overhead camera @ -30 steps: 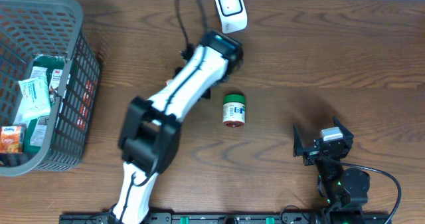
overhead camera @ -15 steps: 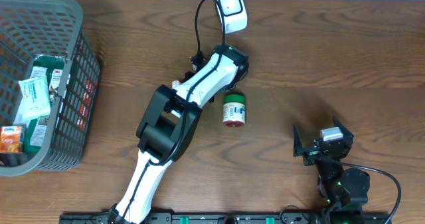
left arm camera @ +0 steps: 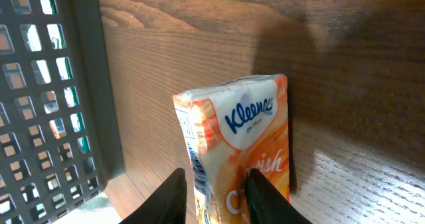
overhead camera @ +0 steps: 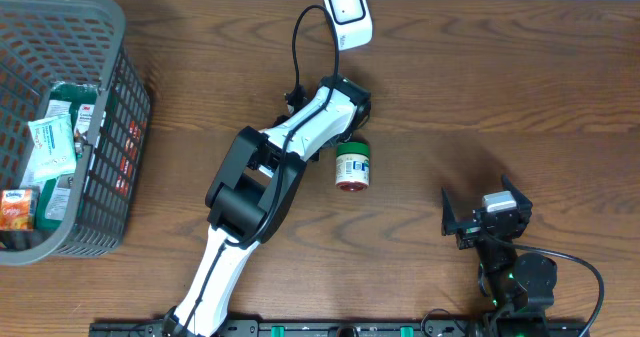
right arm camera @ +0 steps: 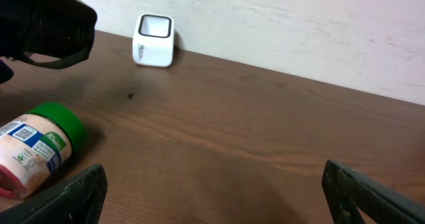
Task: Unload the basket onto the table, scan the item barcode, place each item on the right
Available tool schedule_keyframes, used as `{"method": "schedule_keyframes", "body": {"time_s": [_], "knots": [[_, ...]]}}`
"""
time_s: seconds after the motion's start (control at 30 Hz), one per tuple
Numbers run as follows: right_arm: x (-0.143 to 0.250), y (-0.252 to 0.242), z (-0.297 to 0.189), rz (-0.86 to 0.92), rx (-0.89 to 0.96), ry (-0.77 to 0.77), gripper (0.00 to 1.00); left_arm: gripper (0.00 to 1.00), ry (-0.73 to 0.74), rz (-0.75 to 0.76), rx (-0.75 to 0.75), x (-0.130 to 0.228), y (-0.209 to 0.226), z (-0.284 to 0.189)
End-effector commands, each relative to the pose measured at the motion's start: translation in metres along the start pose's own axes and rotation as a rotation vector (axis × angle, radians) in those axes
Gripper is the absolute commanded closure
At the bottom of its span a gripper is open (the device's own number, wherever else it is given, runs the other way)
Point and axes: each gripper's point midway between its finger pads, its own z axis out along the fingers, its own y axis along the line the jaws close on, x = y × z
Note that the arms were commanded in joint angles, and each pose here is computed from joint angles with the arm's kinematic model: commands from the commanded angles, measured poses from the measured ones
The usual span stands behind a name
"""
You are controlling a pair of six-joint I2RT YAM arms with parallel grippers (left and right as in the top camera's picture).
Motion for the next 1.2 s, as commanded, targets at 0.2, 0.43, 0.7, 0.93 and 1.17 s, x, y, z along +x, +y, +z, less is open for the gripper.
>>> {"method": "schedule_keyframes", "body": {"time_s": [0.2, 0.43, 0.7, 0.93, 1.17], "knots": [[0.001, -0.001, 0.000, 0.015, 0.004, 0.001, 0.01, 0.61, -0.044, -0.062, 0.030, -0.011, 0.016, -0.021], [0.000, -0.001, 0.000, 0.015, 0.004, 0.001, 0.01, 0.23, -0.172, -0.223, 0.157, -0.028, 0.061, -0.070], [0.000, -0.001, 0.000, 0.015, 0.004, 0.001, 0.01, 0.15, -0.080, -0.203, 0.673, -0.021, 0.086, -0.107], [0.001, -0.001, 0.000, 0.015, 0.004, 0.001, 0.01, 0.15, 0.072, -0.210, 0.765, -0.008, 0.092, -0.072], [0.001, -0.001, 0.000, 0.015, 0.004, 0.001, 0.01, 0.13, 0.092, -0.157, 0.756, 0.011, 0.034, -0.030]]}}
